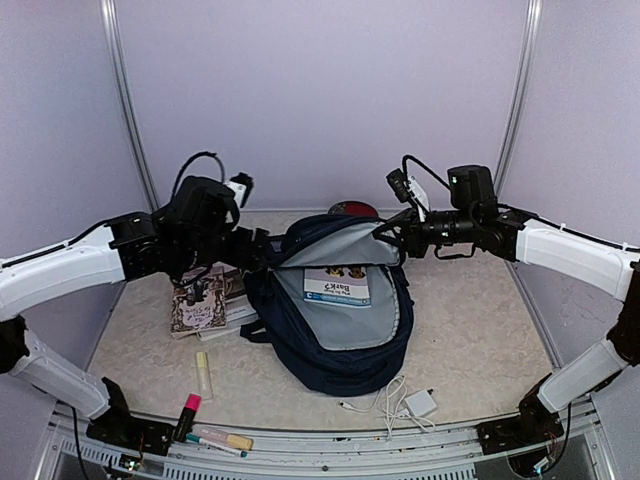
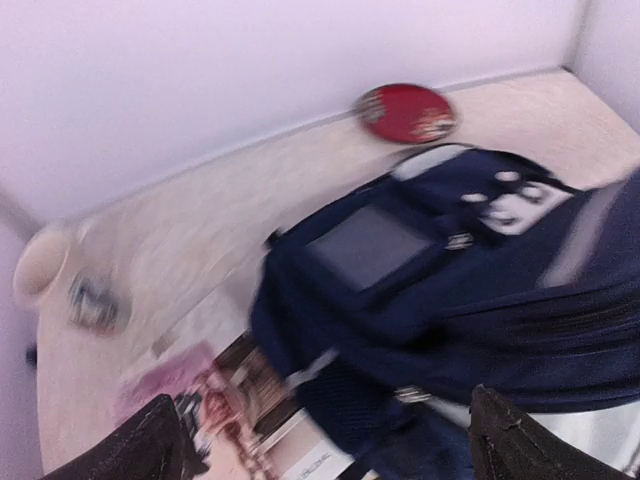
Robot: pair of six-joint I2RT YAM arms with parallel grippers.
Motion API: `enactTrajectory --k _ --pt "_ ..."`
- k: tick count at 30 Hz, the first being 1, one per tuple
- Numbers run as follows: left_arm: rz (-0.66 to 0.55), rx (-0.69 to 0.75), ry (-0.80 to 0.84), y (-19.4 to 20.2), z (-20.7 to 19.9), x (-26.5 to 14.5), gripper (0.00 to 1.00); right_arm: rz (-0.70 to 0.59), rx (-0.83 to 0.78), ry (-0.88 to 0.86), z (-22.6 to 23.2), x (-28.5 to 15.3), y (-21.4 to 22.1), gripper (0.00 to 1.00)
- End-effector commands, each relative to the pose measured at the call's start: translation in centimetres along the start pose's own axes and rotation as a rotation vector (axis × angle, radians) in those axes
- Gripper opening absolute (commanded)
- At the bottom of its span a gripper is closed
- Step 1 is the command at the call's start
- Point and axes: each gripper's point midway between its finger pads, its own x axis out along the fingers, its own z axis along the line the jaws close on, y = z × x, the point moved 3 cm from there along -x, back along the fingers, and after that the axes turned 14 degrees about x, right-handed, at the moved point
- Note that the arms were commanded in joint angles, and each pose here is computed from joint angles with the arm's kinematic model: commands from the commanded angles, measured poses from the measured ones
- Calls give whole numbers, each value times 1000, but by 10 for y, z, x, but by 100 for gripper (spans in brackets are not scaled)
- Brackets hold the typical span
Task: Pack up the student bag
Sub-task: Pick up the book at the corner of the board.
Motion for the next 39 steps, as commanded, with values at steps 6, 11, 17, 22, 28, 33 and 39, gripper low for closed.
enactTrajectory --k 6,11,17,22,28,33,39 --pt "447 -423 -211 159 68 -23 85 -82 -79 -45 15 -8 -28 0" --pt "645 -266 -160 187 35 9 85 -83 -81 -50 15 -7 -28 0" --pt "871 51 -203 221 -3 24 87 -81 -88 -45 16 -9 -25 0" --pt "900 114 -198 233 -17 42 91 -78 -81 -56 15 -5 -24 0" --pt "901 285 -318 236 -11 50 91 -82 -88 -57 17 -7 -26 0" --pt "919 427 -407 239 -12 52 90 -79 -79 -66 16 -5 -26 0" --pt "884 400 -364 233 -19 55 47 -73 -74 -68 16 -5 -25 0"
